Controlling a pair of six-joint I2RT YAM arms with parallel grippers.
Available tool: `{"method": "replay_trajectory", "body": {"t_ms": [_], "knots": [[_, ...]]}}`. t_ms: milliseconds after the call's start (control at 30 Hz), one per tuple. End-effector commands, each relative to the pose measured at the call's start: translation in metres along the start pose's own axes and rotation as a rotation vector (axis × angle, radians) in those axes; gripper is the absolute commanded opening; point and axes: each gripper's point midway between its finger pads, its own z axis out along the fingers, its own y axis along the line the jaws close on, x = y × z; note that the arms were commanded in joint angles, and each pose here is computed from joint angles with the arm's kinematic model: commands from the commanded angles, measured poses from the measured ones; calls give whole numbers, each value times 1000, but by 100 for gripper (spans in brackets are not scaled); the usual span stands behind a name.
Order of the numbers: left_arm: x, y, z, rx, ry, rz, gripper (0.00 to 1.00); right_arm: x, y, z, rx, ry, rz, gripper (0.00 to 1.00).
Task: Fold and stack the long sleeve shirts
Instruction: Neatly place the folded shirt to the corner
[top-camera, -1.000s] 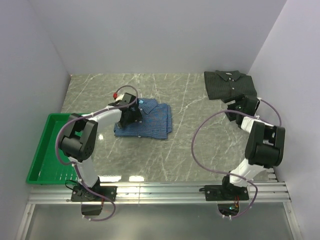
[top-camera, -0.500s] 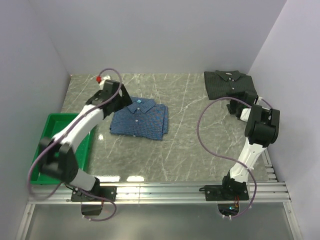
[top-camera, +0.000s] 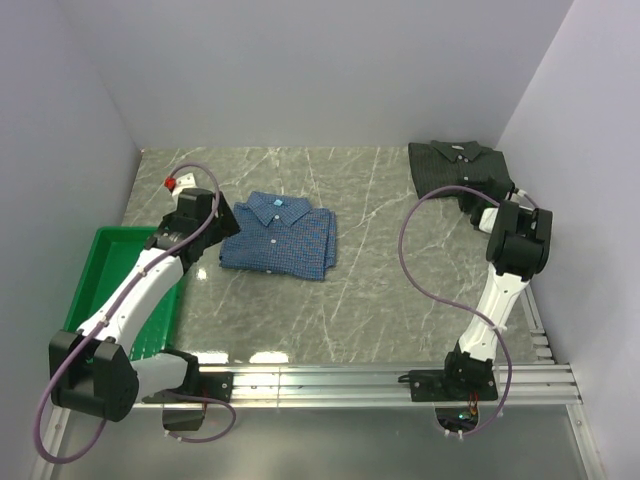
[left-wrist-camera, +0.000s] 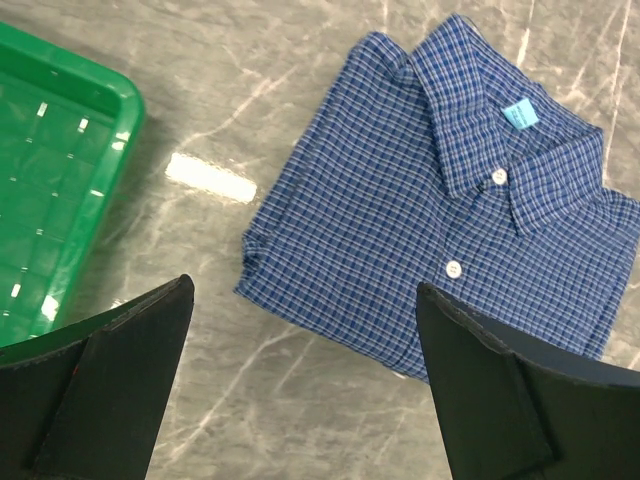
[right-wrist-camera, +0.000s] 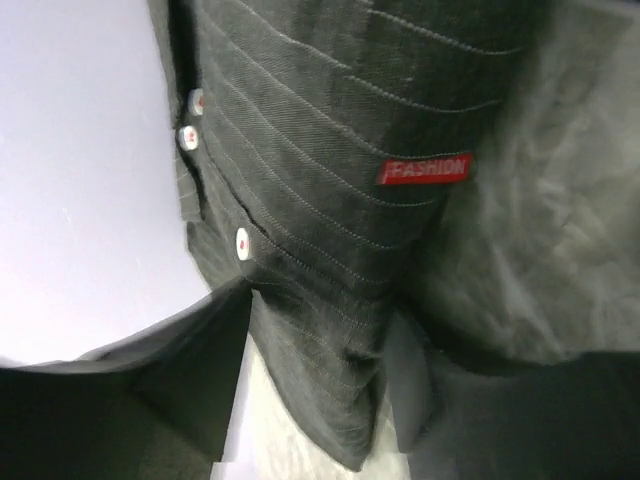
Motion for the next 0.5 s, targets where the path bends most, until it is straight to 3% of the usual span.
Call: {"method": "replay_trajectory", "body": {"t_ms": [0,33,67,167,233,467], "knots": [[-23,1,-4,-2,-74,1,99,-8,-15,9,42,-49,15,44],[-24,1,-4,3,-75,-3,99,-7,-16,9,45,-48,14,36],[-22,1,-4,5,-70,-4,99,-6,-16,8,48,-44,12,21],[-22,0,-4,10,-67,-5,98,-2,-20,0,59,-37,13,4],[-25,2,-5,-2,-77,-2,98,6,-24,-10,62,-19,27,0],[-30,3,-14,18,-98,-22,98,36,-37,-74,92,-16,50,0]]}}
